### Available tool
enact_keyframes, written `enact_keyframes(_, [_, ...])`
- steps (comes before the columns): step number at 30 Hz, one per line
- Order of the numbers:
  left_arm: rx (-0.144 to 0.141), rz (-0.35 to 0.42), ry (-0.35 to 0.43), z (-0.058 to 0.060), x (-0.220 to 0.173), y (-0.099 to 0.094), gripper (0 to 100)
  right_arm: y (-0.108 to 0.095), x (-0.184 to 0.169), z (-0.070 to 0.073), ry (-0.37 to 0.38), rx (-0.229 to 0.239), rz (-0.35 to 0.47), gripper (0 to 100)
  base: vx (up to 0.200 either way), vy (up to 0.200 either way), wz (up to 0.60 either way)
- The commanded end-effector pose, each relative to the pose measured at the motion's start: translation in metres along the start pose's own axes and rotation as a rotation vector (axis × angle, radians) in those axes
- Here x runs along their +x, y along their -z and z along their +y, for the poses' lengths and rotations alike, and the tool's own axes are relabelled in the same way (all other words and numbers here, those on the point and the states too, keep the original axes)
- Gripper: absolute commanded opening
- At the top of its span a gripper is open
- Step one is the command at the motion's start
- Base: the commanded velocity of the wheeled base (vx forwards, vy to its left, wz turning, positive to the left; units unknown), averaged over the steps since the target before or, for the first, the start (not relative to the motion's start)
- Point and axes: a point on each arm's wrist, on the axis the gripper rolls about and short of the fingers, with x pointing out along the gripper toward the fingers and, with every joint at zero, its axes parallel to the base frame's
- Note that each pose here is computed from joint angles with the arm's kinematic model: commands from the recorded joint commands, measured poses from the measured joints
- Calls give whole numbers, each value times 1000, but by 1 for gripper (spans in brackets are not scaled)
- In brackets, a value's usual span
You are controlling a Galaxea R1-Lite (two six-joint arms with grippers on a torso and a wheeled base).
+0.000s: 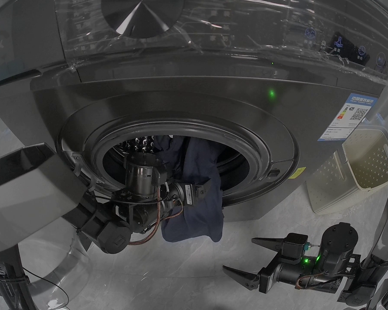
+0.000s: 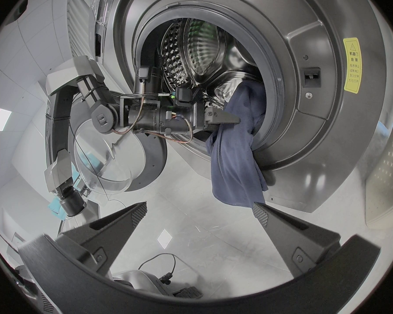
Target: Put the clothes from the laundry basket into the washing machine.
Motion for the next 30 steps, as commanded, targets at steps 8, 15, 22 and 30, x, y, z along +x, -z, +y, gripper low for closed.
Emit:
enact_keyframes(8, [3, 81, -32, 15, 33, 35, 0, 0, 0, 1, -4, -1, -3, 100, 0, 0, 0])
enact_keyframes(15, [-21, -101, 11, 0, 49, -15, 0, 0, 0, 1, -4, -1, -2, 100, 0, 0, 0])
enact_keyframes(22, [-64, -371, 57, -18, 56, -92, 0, -1, 0, 1, -3, -1, -8, 100, 0, 0, 0])
enact_keyframes(30, [-77, -423, -3, 0, 71, -97, 0, -1, 0, 0, -3, 0, -7, 100, 0, 0, 0])
